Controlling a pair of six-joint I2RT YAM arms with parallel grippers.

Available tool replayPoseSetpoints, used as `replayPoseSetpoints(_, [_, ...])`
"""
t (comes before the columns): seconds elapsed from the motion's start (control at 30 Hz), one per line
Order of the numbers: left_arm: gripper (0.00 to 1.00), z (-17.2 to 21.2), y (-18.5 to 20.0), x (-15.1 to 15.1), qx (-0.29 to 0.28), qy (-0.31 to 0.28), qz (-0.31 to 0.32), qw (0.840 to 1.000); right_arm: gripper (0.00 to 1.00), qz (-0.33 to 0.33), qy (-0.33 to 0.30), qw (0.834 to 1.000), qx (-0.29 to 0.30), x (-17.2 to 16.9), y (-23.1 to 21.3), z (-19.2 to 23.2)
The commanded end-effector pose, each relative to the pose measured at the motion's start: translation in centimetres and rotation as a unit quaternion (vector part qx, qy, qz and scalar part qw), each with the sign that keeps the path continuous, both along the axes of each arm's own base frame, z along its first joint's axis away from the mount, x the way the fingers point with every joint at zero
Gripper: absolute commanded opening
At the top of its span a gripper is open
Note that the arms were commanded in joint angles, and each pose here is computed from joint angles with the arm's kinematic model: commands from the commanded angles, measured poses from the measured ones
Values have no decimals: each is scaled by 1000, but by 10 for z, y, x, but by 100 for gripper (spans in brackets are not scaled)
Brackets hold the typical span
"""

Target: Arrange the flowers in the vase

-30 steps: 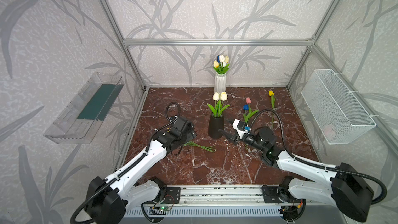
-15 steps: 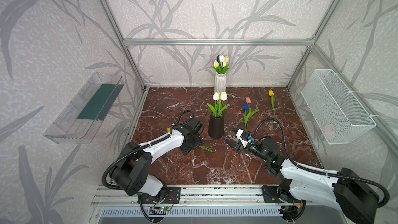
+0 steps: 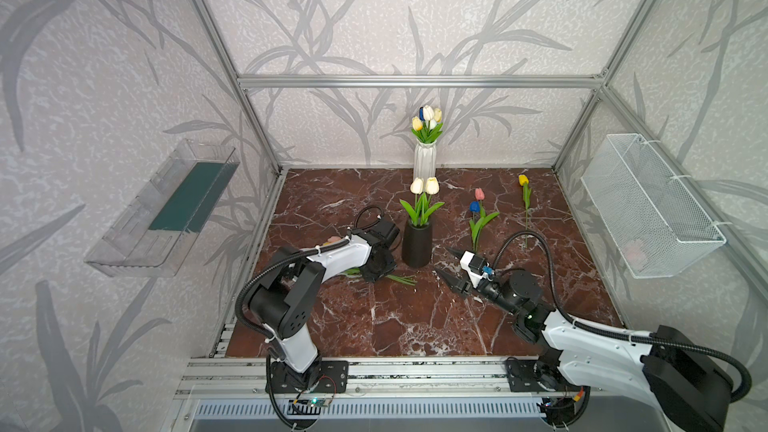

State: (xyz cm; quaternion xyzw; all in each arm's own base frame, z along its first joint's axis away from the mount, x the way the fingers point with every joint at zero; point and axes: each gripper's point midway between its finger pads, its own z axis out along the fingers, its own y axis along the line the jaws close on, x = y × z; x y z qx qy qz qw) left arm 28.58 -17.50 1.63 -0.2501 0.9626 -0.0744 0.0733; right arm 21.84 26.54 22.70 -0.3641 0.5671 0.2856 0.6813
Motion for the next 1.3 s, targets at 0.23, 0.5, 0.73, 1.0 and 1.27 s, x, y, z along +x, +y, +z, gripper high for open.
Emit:
replayPoseSetpoints(0.23, [0,7,56,-2,115,22,-50,992,63,-29,-23,999,23,5,-8,10])
replayPoseSetpoints(0.5, [0,70,76,22,155,-86,-76,981,63,-45,-24,998,30,7,-14,7])
replayPoseSetpoints(0.73, [0,189,75,38,122,-362,-106,918,63,-67,-21,997,35,11,-21,4])
replayPoseSetpoints(1.0, [0,324,29,38,68,-603,-231,760,63,-79,-33,996,37,14,-23,1])
replayPoseSetpoints(1.27, [0,386,-39,19,-25,-716,-353,602,63,-68,-38,996,34,11,-20,3])
